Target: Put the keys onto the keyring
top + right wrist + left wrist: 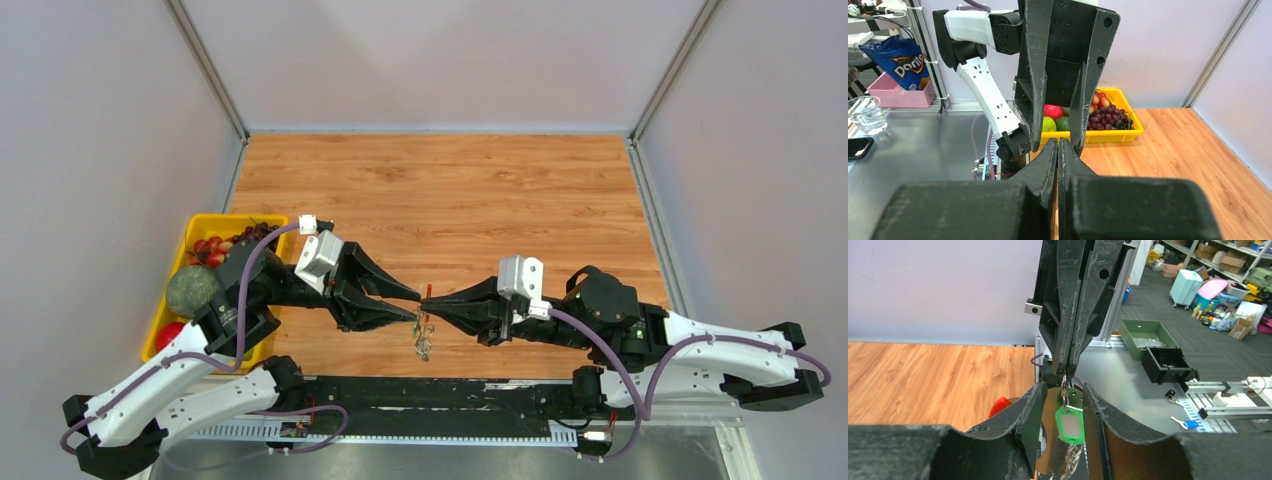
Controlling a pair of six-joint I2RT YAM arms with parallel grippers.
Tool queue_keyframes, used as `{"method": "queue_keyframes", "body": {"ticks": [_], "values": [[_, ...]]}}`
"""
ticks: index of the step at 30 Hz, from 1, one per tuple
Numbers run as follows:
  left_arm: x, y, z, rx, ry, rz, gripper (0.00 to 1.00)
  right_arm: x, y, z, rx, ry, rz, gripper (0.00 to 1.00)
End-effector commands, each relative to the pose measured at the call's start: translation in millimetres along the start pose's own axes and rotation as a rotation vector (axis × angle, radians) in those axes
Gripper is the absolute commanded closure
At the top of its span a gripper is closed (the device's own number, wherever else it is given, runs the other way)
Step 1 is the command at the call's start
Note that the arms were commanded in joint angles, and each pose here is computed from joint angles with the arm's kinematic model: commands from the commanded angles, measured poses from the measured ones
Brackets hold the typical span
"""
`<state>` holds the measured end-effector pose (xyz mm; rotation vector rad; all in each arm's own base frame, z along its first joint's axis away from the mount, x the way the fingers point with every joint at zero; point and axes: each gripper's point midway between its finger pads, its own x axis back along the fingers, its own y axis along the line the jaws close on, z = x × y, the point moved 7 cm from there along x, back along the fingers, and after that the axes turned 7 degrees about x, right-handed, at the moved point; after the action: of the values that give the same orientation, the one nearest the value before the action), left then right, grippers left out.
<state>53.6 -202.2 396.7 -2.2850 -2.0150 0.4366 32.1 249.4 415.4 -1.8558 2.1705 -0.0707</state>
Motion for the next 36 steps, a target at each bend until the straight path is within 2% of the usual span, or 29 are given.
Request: {"method": "queue_keyframes", "body": {"ticks": [1, 23, 31, 36], "values": [[-2.0, -4.8, -4.9, -0.009, -0.027, 0.044, 0.58, -0.6, -5.4, -26.4, 0.010, -0.102, 0.026, 1.00], [-2.2, -1.5, 2.8, 0.011, -0.011, 0.037, 0.66, -4.1, -5.9, -31.4, 0.035, -0.113, 0.033, 1.00], [-2.8, -1.1, 3.0, 0.013, -0.006, 0.037, 0.74, -5.7, -7.0, -38.4, 0.038, -0.146, 0.039, 1.00], [-2.9, -1.4, 3.2, 0.016, -0.002, 0.041, 0.87, -6.2, -6.4, -40.6, 0.039, -0.152, 0.036, 1.00]]}}
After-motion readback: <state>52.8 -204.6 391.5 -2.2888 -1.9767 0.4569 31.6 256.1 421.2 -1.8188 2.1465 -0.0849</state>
